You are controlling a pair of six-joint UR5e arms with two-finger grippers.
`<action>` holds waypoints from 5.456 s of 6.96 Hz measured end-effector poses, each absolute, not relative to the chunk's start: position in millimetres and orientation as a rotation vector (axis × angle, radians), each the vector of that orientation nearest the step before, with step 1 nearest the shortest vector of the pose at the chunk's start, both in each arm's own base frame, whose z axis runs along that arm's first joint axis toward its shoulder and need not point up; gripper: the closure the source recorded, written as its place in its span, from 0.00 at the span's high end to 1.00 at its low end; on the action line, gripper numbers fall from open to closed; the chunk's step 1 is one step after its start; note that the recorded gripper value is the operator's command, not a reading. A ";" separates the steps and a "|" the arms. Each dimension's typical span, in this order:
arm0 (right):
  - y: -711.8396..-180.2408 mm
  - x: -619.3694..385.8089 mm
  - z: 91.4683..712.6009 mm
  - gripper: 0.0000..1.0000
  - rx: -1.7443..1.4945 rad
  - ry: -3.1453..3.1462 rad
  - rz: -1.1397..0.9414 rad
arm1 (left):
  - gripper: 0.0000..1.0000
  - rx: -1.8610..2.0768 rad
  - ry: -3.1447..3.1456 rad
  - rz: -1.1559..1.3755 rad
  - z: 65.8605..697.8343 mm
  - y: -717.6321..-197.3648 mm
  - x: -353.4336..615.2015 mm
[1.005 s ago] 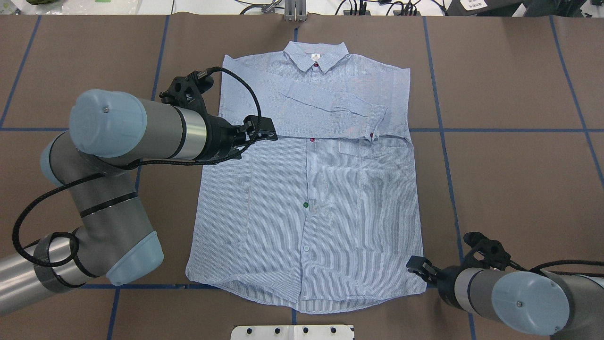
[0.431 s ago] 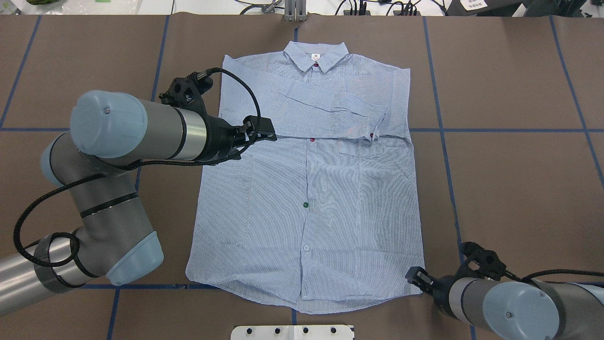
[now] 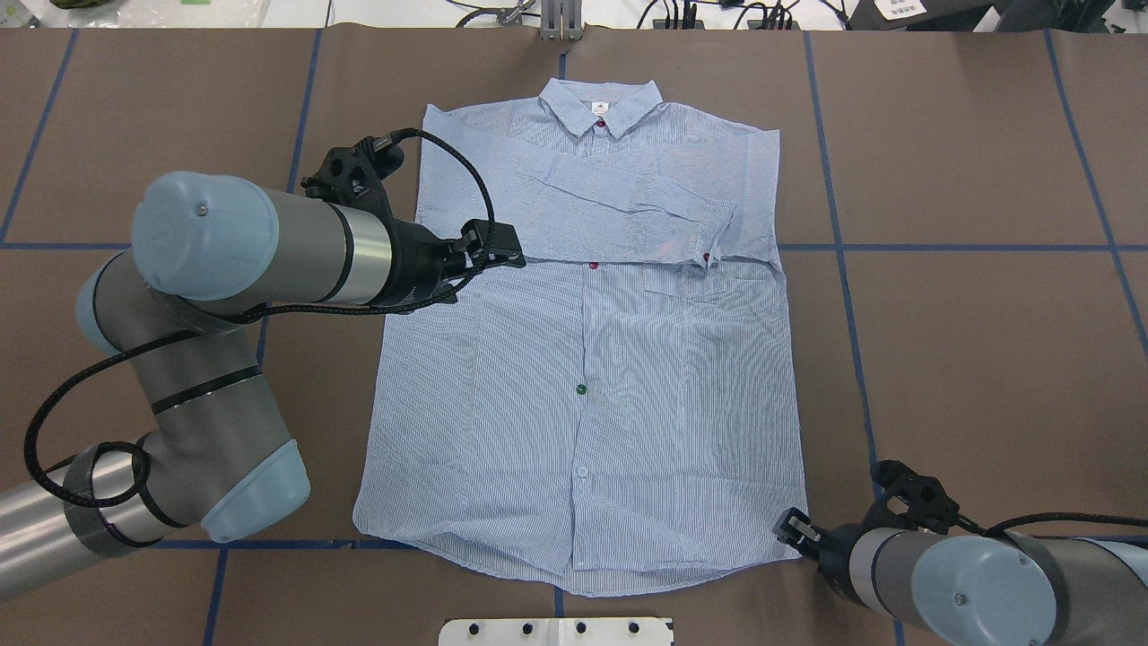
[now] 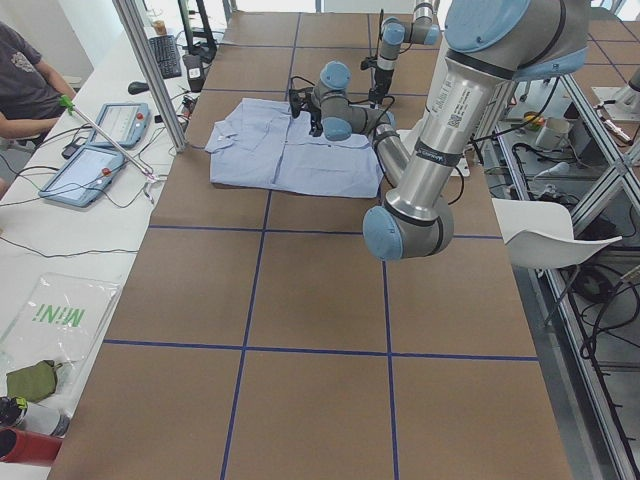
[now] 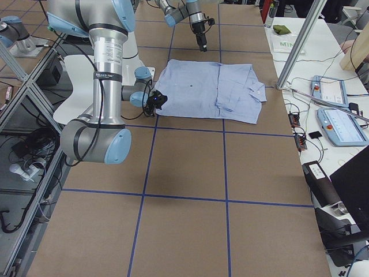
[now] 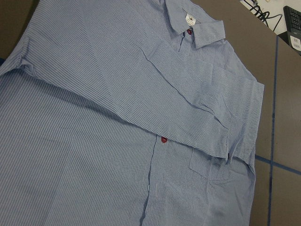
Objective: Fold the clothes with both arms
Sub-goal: 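Move the left gripper down to the other hem corner nearest the robot, then close both grippers on the two hem corners, then lift the hem with both grippers and carry it toward the collar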
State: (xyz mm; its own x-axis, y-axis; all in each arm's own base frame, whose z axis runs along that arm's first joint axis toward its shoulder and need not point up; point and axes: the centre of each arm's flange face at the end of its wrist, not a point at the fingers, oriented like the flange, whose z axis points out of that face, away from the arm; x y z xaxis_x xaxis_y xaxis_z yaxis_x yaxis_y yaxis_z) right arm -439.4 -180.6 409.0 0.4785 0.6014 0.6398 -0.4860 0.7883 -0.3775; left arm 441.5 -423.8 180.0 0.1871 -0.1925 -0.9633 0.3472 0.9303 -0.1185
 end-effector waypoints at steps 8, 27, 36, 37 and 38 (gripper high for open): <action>-188.2 -421.8 389.0 0.00 -0.185 -0.874 0.669 | 0.93 0.032 1.080 -0.439 272.5 -283.3 483.8; -191.1 -417.5 394.4 0.00 -0.187 -0.861 0.678 | 0.00 -0.005 0.903 -0.429 356.8 -221.2 493.2; -186.3 -379.5 389.9 0.00 -0.205 -0.854 0.670 | 0.00 -0.047 0.993 -0.446 312.7 -206.0 427.0; -184.6 -372.5 383.2 0.00 -0.213 -0.864 0.666 | 0.00 -0.072 1.016 -0.451 300.4 -201.0 416.1; -184.0 -366.5 372.7 0.00 -0.223 -0.884 0.664 | 0.00 -0.093 1.046 -0.449 286.1 -197.5 406.9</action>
State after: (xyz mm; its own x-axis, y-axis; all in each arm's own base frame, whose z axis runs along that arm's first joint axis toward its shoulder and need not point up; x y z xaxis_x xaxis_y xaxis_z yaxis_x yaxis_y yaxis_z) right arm -366.5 -184.0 372.7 0.4512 0.6201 0.6418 -0.4432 0.7799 -0.4420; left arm 406.9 -197.5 286.1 0.4200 -0.4011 -0.8141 0.3136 0.9059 -0.2846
